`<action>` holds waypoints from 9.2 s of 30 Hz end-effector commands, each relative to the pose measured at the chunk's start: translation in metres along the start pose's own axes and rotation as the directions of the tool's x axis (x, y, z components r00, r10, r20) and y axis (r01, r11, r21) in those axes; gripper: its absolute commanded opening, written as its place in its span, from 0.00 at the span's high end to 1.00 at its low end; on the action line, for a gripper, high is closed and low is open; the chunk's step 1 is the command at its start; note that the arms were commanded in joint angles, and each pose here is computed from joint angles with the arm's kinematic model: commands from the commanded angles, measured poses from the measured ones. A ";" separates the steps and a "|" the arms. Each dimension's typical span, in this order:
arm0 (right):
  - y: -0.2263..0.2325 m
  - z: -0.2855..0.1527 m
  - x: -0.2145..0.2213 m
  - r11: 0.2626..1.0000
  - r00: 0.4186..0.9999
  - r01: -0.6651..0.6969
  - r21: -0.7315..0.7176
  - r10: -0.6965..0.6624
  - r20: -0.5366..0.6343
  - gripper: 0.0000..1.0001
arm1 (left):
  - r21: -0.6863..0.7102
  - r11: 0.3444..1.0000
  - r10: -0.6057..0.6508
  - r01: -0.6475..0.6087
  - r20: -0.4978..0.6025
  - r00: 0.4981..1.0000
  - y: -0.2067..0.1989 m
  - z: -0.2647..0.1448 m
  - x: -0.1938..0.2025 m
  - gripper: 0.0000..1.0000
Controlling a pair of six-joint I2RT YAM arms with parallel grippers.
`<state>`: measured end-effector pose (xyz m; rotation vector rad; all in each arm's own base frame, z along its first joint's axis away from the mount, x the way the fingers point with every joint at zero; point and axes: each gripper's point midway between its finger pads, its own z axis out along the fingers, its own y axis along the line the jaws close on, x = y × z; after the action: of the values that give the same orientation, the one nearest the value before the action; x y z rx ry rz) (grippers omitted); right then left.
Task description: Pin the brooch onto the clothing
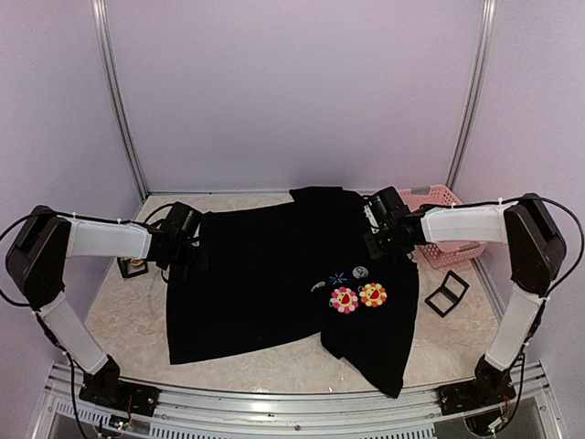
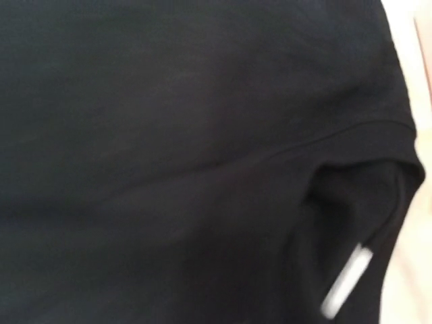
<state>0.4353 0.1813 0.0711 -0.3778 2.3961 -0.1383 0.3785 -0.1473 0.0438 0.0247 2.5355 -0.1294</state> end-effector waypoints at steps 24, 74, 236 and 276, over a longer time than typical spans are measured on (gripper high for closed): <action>0.064 -0.176 0.301 0.917 0.760 -0.399 0.026 0.346 -0.551 1.00 | -0.017 0.962 -0.274 0.273 -0.060 0.960 0.047 -0.060 0.119 0.77; 0.172 -0.178 0.249 0.960 0.863 0.010 -0.281 -0.150 -0.482 0.85 | 0.147 0.978 -0.163 0.148 0.102 0.981 -0.005 -0.095 0.037 0.66; 0.019 0.017 -0.065 0.904 0.990 0.050 -0.426 -0.102 -0.101 0.62 | -0.502 0.763 -0.513 0.406 -0.088 0.854 0.194 0.038 -0.008 0.42; 0.023 0.019 -0.067 0.896 0.989 0.051 -0.442 -0.106 -0.102 0.62 | -0.524 0.763 -0.455 0.377 -0.022 0.890 0.193 -0.003 -0.047 0.83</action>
<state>0.4923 0.2190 0.0852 -0.6720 2.5377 0.3503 0.4179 0.0422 0.0272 -0.7959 2.6574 0.3640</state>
